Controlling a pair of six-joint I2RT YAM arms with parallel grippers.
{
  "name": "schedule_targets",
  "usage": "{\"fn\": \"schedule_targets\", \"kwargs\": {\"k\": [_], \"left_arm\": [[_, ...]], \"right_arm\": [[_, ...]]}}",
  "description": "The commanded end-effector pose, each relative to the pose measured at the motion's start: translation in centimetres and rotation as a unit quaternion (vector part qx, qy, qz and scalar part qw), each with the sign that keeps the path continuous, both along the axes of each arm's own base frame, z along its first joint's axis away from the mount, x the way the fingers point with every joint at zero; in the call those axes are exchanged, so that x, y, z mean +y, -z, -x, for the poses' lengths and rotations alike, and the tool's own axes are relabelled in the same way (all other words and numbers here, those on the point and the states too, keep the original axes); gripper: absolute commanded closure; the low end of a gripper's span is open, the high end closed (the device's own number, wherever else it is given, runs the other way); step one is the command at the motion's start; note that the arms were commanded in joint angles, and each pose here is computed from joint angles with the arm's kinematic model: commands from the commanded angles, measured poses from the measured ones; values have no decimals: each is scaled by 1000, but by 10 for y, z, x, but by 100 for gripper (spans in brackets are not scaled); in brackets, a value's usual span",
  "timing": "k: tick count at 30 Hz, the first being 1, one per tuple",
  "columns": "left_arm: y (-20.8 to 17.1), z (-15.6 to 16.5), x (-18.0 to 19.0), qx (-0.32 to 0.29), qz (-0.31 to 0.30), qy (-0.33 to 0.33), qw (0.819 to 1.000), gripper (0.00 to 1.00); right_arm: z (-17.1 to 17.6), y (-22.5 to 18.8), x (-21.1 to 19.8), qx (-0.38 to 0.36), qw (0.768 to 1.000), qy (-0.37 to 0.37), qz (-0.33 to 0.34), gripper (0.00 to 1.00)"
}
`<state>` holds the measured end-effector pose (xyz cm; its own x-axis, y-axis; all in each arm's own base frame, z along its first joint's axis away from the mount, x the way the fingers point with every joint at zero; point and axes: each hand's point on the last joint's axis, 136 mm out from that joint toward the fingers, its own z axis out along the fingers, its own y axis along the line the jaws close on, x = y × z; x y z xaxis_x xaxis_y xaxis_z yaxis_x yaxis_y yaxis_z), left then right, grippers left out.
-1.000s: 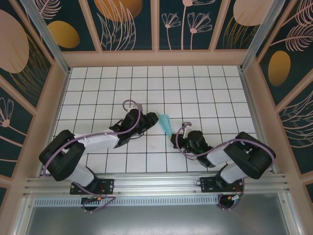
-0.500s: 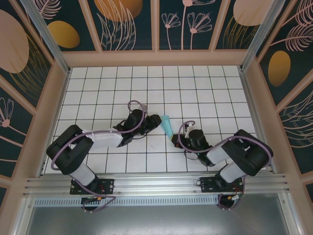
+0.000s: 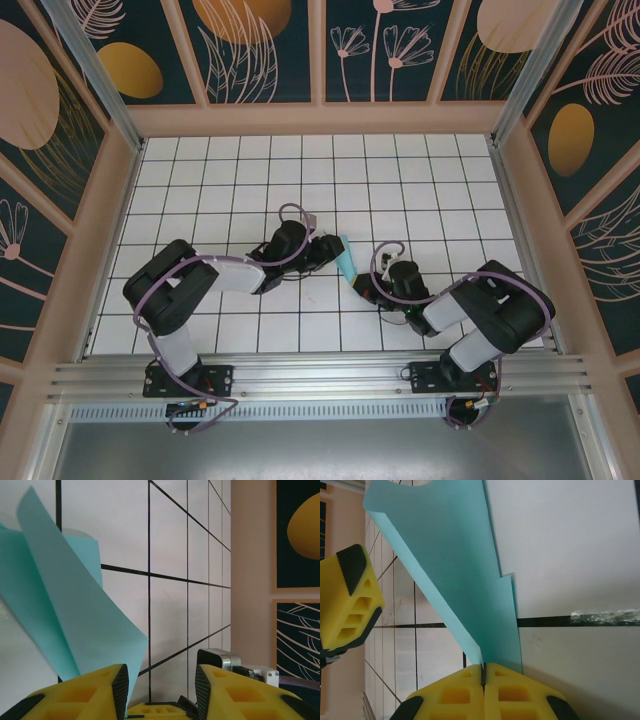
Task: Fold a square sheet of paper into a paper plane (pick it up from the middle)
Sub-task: Fold the wing for the fifth time at the center of the table.
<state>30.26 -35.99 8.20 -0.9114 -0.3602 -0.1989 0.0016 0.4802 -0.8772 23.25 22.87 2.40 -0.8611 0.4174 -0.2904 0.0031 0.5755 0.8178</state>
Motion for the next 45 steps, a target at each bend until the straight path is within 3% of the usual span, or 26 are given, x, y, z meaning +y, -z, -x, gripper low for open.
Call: {"fn": "schedule_targets", "kwargs": {"k": [1,12,21,26,34,45], "left_arm": [[-13,-2,-15,-8,39,26,999,56],[25,-9,-20,7,12,27,1000,57],[30,-12,-21,4,4,28,1000,56],[18,-9,-22,-12,12,38,999,55],[-28,-8,5,-82,19,-6,996,48],[-22,-5,-18,-62,69,34,995,49]], "right_arm": [[4,10,0,36,999,-4,2,100],[4,13,2,55,998,-9,5,100],[4,16,2,69,997,-12,22,91],[4,19,-2,76,997,-4,29,100],[5,8,-1,107,994,1,-40,100],[10,13,1,147,988,-3,-42,100]]}}
